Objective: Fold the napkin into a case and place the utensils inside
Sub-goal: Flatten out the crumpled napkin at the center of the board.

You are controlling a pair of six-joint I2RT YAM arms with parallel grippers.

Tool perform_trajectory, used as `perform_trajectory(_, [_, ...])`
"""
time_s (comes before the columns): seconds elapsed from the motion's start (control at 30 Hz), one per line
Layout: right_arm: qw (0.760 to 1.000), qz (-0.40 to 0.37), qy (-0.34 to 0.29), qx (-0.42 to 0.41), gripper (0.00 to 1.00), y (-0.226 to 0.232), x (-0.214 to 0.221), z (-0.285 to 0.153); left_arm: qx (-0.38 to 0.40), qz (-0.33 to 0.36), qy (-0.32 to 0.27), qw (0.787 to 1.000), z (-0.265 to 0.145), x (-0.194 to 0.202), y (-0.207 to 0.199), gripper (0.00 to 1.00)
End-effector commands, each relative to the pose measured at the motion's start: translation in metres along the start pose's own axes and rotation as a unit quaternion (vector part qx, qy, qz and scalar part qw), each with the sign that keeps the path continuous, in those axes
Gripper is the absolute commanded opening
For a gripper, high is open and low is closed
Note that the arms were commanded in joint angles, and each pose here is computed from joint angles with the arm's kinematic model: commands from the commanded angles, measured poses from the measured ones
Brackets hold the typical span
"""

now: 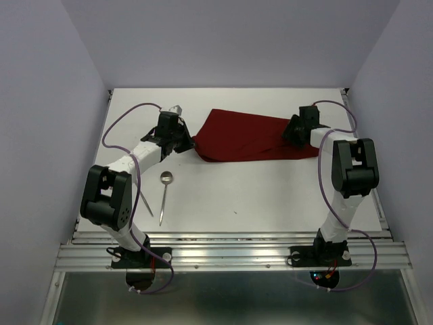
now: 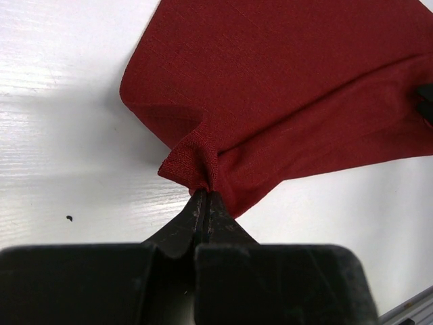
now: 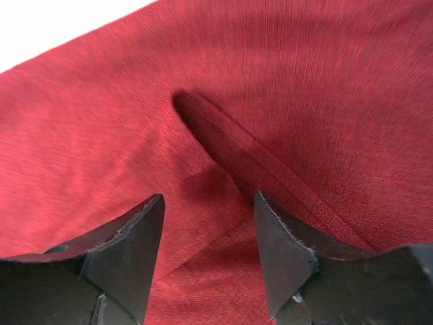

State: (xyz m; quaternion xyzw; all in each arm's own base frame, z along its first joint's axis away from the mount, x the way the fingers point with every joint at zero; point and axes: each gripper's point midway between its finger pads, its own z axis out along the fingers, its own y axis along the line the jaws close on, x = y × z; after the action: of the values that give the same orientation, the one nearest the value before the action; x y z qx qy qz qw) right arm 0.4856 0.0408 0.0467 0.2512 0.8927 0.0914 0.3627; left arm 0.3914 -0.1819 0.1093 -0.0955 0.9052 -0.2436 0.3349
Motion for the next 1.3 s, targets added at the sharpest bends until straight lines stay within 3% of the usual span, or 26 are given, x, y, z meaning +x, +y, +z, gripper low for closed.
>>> perform_trajectory(0.0, [1.0,-0.006,0.007,-0.016,0.57,0.006,-0.004,0.002,0.014,0.007,-0.009,1.0,-0.001,-0.009,-0.009,0.0])
perform_trajectory(0.1, [1.0,-0.007,0.013,-0.01,0.52,0.001,0.001,0.005,0.014,0.006,-0.007,1.0,0.0,-0.008,-0.009,0.0])
perform_trajectory(0.13, [1.0,-0.008,0.014,-0.01,0.43,0.001,0.002,0.006,0.013,0.005,-0.005,1.0,0.001,-0.007,-0.009,0.0])
perform_trajectory(0.3, [1.0,-0.008,-0.002,-0.013,0.19,0.005,-0.009,-0.001,0.012,0.004,-0.005,1.0,0.0,-0.007,-0.008,0.0])
perform_trajectory(0.53, [0.998,-0.009,-0.04,-0.037,0.01,0.024,-0.041,-0.027,0.011,0.003,-0.006,1.0,0.0,-0.008,-0.008,0.0])
perform_trajectory(0.8, [0.993,-0.009,-0.097,-0.059,0.01,0.042,-0.082,-0.084,0.018,0.012,-0.022,1.0,-0.006,-0.028,-0.021,0.0])
perform_trajectory(0.97, [0.993,-0.019,-0.113,-0.041,0.01,0.026,-0.079,-0.131,0.027,0.021,-0.031,0.999,-0.018,-0.036,-0.029,0.0])
perform_trajectory(1.2, [0.998,0.011,-0.067,-0.006,0.01,-0.027,-0.003,-0.186,0.029,0.016,-0.018,0.999,-0.029,-0.014,-0.021,0.0])
perform_trajectory(1.27, [0.998,0.056,-0.02,0.025,0.02,-0.063,0.057,-0.203,0.023,0.01,0.007,1.0,-0.033,0.014,-0.006,0.0])
